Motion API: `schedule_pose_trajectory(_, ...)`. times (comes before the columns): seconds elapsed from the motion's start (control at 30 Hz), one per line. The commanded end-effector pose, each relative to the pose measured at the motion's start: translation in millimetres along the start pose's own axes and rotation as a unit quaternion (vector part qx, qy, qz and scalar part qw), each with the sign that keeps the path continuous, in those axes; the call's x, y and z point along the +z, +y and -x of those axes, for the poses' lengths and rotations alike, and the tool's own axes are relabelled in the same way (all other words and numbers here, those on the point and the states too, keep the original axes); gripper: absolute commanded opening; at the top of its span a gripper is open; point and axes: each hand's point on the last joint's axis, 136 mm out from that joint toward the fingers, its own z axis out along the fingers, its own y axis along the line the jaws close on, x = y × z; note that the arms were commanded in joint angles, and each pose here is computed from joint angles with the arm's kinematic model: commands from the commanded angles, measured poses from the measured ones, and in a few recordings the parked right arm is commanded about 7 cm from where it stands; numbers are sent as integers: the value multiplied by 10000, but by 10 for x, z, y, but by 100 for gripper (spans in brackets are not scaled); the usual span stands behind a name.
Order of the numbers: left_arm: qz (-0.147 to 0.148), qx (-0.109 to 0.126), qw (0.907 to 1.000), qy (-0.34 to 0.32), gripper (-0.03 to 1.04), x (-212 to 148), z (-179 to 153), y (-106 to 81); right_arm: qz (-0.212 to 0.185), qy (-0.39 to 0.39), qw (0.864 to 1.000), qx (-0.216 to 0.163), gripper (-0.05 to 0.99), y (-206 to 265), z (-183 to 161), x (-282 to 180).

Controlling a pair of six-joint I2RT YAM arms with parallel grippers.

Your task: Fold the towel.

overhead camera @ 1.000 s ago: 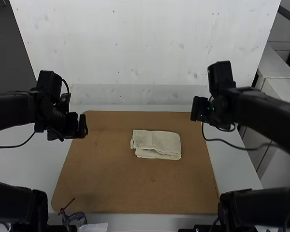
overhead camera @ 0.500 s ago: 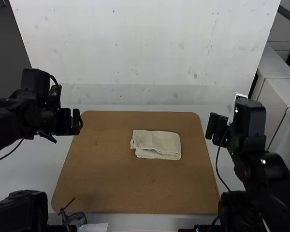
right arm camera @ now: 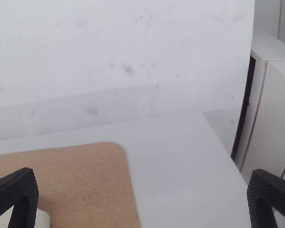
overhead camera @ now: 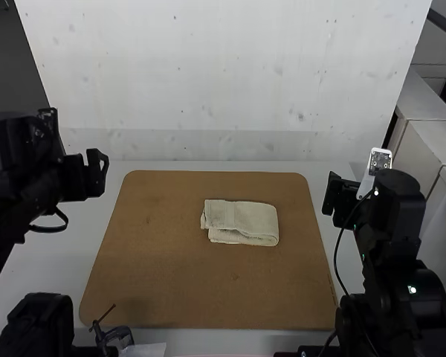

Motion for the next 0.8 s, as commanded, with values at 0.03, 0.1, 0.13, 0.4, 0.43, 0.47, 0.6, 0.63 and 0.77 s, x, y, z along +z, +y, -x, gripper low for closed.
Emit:
schedule_pose_trajectory(0.03, 359, -205, 9980, -478, 97, -193, 94, 147, -29, -138, 9999, -29, 96, -16, 72, -30)
schedule_pose_trajectory(0.1, 482, -250, 9968, -593, 97, -240, 103, 194, -51, -162, 9999, -30, 96, -25, 89, -36)
schedule_pose_trajectory(0.13, 516, -269, 9964, -621, 96, -255, 93, 208, -43, -161, 9999, -45, 96, -22, 93, -36)
schedule_pose_trajectory(0.4, 655, 557, 9948, -553, 97, -308, -211, 268, -36, -182, 9998, -124, 96, -24, 148, -73)
schedule_pose_trajectory(0.43, 679, 685, 9945, -415, 97, -303, -275, 279, -12, -189, 9997, -124, 96, -18, 171, -91)
schedule_pose_trajectory(0.47, 699, 835, 9937, -251, 97, -299, -349, 290, 1, -158, 9998, -138, 96, -16, 179, -112)
schedule_pose_trajectory(0.6, 739, 1295, 9881, 382, 98, -299, -640, 334, 44, 166, 9997, -189, 96, -16, 104, -189)
schedule_pose_trajectory(0.63, 715, 1279, 9884, 410, 98, -302, -654, 327, 50, 324, 9993, -202, 96, -17, 36, -197)
schedule_pose_trajectory(0.77, 580, 1075, 9907, 598, 98, -328, -748, 285, 16, 788, 9966, -222, 96, -37, -186, -213)
